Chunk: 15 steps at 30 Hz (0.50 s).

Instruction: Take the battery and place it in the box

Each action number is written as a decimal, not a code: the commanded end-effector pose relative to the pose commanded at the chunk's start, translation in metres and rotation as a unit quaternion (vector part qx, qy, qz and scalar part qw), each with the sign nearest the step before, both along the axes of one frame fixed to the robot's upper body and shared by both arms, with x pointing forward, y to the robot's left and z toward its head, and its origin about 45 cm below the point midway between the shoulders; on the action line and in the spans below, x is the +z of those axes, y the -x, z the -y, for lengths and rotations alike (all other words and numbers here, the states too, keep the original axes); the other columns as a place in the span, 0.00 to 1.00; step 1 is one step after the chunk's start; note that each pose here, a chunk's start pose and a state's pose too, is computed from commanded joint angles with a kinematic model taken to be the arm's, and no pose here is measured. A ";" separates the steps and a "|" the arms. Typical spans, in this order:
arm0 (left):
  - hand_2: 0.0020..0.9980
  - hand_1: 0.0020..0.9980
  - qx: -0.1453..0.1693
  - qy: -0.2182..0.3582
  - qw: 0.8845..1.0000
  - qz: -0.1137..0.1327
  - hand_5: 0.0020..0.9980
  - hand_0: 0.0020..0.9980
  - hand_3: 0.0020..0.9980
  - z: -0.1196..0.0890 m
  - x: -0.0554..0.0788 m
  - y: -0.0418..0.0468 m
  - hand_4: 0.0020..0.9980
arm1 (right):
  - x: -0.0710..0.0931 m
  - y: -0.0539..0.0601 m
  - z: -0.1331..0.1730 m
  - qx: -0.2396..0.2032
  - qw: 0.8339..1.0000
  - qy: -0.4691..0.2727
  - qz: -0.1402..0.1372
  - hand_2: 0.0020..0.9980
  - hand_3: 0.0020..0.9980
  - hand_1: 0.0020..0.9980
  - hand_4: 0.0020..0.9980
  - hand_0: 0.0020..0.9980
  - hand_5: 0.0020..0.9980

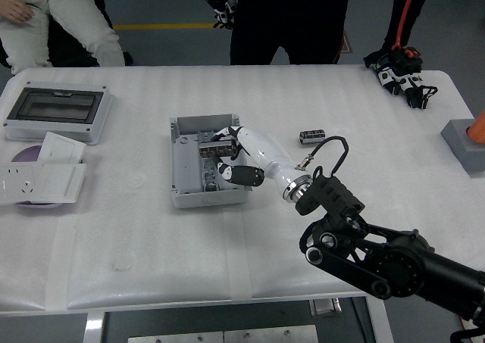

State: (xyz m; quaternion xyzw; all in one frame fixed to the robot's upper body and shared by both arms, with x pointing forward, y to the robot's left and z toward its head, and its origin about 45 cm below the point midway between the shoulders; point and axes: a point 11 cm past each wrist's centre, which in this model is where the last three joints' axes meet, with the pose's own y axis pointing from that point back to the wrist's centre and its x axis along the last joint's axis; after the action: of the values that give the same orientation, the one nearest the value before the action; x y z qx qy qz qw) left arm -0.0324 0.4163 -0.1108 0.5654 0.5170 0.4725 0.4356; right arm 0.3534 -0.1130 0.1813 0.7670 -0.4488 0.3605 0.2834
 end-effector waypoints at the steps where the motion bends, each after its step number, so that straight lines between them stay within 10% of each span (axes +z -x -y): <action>1: 0.54 0.61 0.000 0.000 1.000 0.000 0.32 0.38 0.53 0.000 0.000 -0.0001 0.85 | 0.000 0.000 0.000 0.000 1.000 0.002 0.001 0.64 0.85 0.59 0.53 0.79 0.21; 7: 0.54 0.61 0.000 0.002 1.000 0.000 0.32 0.38 0.53 0.001 0.000 -0.0006 0.85 | -0.004 -0.002 0.003 -0.004 1.000 0.015 0.000 0.64 0.85 0.59 0.53 0.79 0.21; 8: 0.54 0.61 0.000 0.002 1.000 0.000 0.32 0.38 0.52 0.001 0.000 -0.0008 0.85 | -0.004 -0.002 0.003 -0.004 1.000 0.016 0.000 0.69 0.98 0.63 0.65 0.85 0.28; 15: 0.54 0.61 0.000 0.004 1.000 -0.001 0.32 0.38 0.52 0.001 0.000 -0.0011 0.84 | -0.007 -0.002 0.003 -0.001 1.000 0.026 -0.004 0.69 0.99 0.64 0.77 0.87 0.40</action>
State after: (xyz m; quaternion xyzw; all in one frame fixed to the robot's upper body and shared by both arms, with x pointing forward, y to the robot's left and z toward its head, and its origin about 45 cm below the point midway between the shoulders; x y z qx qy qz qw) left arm -0.0312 0.4155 -0.1108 0.5642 0.5192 0.4697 0.4376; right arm 0.3556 -0.1162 0.1738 0.7605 -0.4385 0.3688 0.3055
